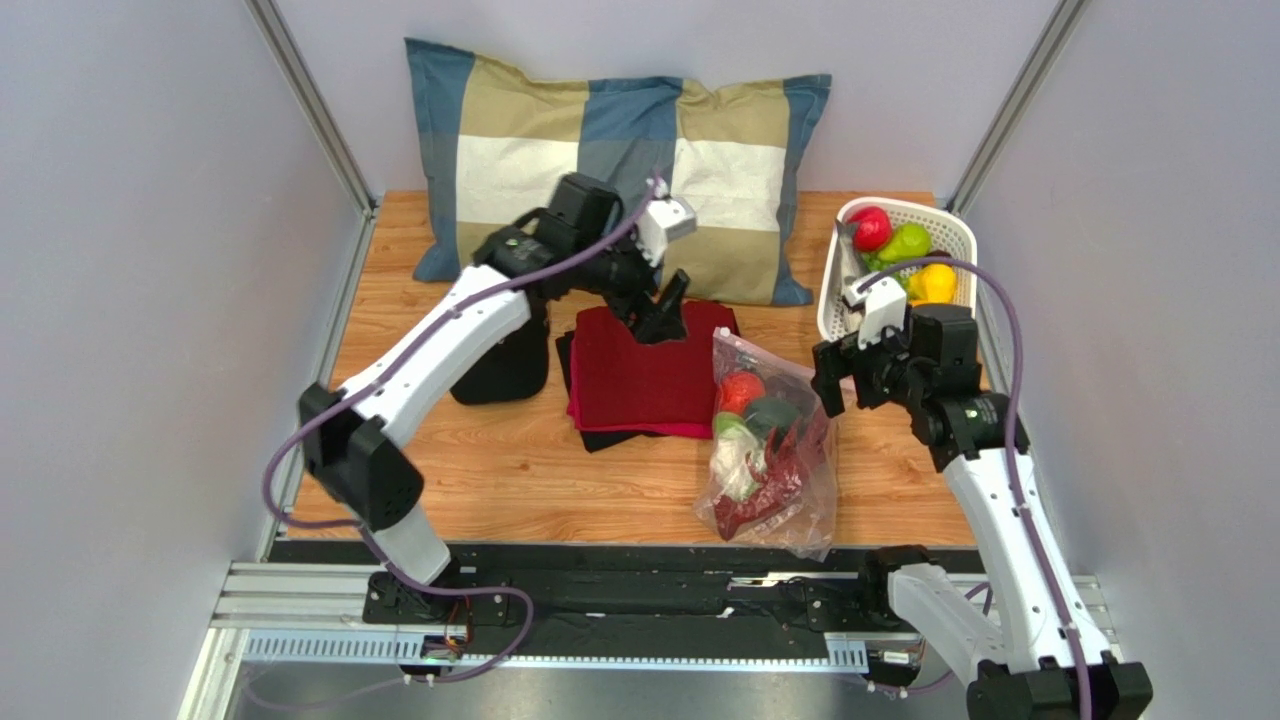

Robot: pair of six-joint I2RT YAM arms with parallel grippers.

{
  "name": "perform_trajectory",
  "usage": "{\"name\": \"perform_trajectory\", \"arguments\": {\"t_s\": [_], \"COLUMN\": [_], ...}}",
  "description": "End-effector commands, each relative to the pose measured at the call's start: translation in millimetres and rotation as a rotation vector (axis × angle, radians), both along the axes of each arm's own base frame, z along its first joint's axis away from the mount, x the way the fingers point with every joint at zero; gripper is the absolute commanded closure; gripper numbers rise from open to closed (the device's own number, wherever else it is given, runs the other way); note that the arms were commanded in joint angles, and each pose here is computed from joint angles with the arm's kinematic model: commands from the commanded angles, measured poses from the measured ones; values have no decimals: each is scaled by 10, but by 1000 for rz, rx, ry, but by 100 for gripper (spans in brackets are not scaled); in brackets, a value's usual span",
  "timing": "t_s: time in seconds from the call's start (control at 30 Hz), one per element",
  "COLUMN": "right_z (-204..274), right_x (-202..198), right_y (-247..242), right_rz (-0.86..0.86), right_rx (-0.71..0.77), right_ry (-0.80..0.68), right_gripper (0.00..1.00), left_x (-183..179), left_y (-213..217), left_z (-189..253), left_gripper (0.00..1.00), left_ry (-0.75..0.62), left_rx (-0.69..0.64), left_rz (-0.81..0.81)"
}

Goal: Place the food in the zip-top bag and seal the zipper
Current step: Place the zipper food storage bag at the center of the board, then reset both arms

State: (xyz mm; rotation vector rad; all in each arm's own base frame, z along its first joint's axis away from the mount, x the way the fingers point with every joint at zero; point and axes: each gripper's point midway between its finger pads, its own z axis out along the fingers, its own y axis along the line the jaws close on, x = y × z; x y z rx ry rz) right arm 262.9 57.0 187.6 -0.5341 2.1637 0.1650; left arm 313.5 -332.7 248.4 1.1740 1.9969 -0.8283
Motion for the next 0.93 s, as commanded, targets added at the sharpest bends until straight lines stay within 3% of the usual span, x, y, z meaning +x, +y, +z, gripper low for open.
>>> {"name": "perform_trajectory", "arguments": {"t_s": [0.0,0.2,0.43,0.6,0.9], "right_z": [883,1315,1115,1032,1025], "right_x": [-97,-332,-508,-698,-688], "right_y": [190,217,145,157,153], "right_rz": [55,32,-105,-151,-158], "right_rx": [149,234,310,386,392], "right_ry": [-168,-214,-121,-116,-123], "right_gripper": [5,1,1,1,1], "left_x": [-253,-390,-828,-1145,-1184], "left_y": [574,1417,2086,2375,2515], "left_z": [901,1104,836,555,418], "left_gripper": [1,1,1,1,1], "left_ry": [-129,-50,23,-16,-55], "left_rx": [-107,-66,22,95,101], "left_rz": [50,255,398,504,616]}}
